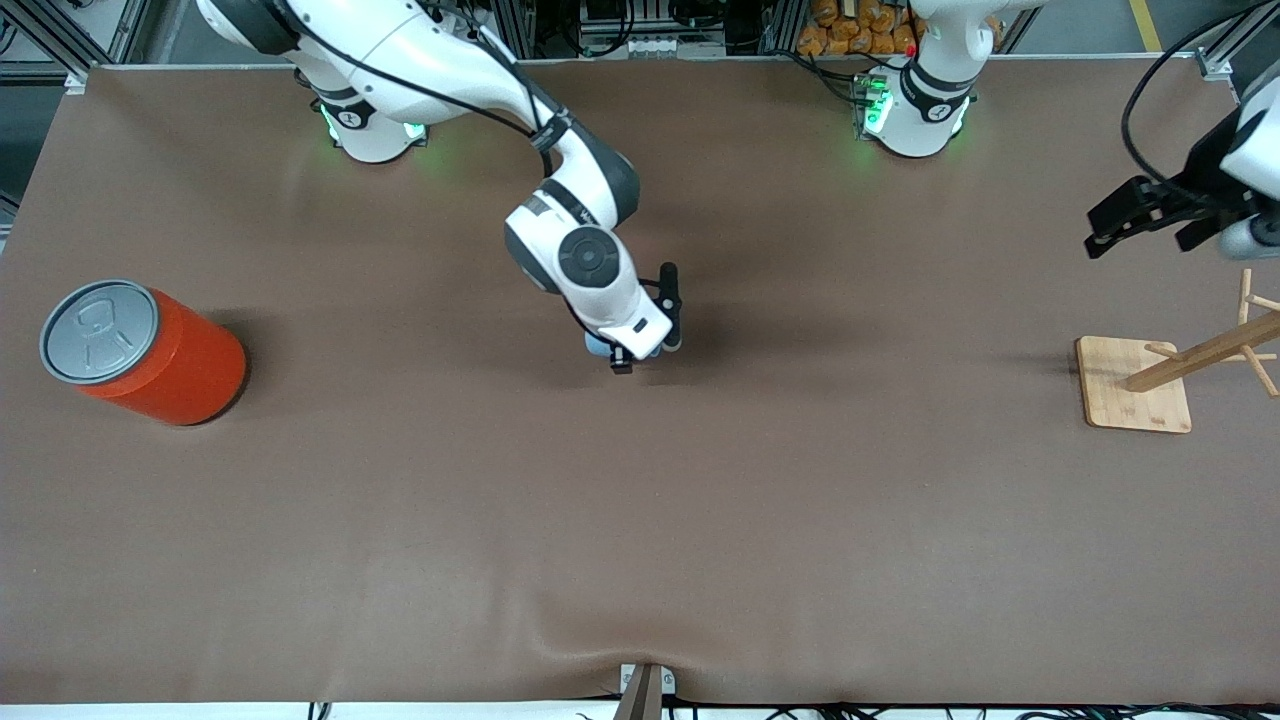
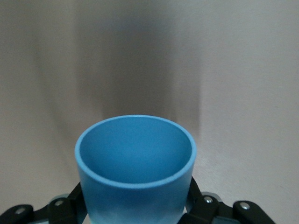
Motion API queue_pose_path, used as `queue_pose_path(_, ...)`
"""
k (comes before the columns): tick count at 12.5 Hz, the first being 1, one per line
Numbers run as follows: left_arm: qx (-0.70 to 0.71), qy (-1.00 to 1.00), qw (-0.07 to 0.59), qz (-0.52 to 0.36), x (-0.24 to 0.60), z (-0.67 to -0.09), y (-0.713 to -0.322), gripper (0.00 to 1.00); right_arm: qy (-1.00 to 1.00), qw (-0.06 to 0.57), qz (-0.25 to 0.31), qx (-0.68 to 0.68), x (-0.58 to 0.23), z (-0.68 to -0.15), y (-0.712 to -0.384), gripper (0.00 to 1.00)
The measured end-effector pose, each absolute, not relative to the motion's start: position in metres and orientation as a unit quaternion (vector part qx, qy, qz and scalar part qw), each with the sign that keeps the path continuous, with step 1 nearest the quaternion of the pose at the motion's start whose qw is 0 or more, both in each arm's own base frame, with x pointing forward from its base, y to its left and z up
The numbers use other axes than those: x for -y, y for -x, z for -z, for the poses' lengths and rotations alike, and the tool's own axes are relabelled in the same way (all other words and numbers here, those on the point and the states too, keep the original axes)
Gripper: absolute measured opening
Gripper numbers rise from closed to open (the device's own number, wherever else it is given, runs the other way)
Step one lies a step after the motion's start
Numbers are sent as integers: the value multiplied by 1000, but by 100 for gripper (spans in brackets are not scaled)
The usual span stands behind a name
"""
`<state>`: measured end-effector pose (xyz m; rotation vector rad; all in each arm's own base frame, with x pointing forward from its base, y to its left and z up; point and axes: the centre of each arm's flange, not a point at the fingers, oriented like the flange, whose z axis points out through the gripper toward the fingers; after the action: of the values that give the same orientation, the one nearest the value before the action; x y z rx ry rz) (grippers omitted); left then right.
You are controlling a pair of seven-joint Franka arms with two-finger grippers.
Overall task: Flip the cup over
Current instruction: 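Hold the cup with the right gripper while the left gripper reaches it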
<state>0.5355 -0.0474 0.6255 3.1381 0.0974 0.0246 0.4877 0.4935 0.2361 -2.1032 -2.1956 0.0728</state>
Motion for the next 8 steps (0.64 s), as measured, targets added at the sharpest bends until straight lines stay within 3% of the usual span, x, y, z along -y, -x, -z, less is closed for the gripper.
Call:
queue_pose_path(5,8,-999,38,38,95,-542,-572,100,688,16,-26,725,-500,-208,-495,80)
queue_pose_path(7,14,-994,86,66,120,-487,-592,100,687,10,-21,726,-502,-204,-502,97)
queue_pose_path(8,9,-990,114,81,128,-458,-602,100,688,9,-16,725,-504,-207,-505,100)
